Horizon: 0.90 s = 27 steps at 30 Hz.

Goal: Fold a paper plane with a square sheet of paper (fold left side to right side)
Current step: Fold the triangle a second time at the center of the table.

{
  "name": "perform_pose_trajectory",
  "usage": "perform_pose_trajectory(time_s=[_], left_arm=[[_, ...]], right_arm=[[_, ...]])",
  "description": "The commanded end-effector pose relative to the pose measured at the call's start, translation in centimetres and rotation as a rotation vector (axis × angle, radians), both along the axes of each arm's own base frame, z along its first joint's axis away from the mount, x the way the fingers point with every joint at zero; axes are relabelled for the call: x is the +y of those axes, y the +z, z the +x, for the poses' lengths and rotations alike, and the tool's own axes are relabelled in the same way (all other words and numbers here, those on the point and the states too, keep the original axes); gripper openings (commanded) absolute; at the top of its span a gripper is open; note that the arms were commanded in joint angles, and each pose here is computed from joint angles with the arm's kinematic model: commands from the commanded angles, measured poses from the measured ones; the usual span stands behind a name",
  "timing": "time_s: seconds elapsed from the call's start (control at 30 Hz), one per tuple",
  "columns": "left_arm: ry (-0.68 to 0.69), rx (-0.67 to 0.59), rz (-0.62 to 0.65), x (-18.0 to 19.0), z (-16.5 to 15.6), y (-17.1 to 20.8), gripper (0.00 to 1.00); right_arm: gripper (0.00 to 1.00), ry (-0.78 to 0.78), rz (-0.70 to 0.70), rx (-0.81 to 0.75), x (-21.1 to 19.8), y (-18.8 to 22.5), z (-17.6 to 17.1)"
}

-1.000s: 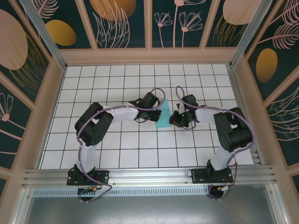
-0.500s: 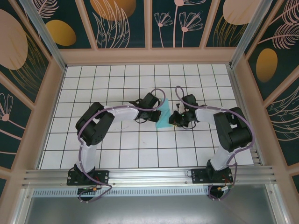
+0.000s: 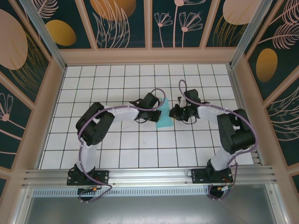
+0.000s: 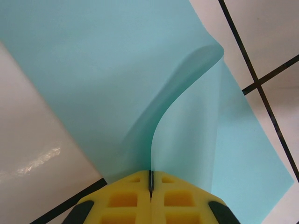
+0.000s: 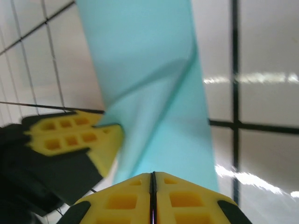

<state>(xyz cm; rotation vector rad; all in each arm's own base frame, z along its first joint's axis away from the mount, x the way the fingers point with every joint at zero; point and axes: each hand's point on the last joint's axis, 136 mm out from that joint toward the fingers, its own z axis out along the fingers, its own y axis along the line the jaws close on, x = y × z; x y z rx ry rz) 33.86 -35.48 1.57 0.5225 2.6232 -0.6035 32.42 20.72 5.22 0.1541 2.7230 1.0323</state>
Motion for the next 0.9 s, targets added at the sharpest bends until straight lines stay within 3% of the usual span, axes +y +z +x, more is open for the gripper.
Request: perform_pose_trajectory(time_s=[0.0,0.37,0.87], left_arm=[[0.009,0.048,0.070,1.4,-0.5,-2.9,0.00],[0.008,0.051,0.076,1.5,-0.5,-3.0,0.00],[0.010,0.050,0.083,1.5,-0.4,-3.1,0.00]], right_arm=[[0.10,-0.015,0.075,-0.021,1.8,0.8,2.0],[0.10,0.033,0.071,0.016,4.5,-1.2,2.9],[0.11,0.040,-0.155,0.106,1.1,-5.6,0.4]])
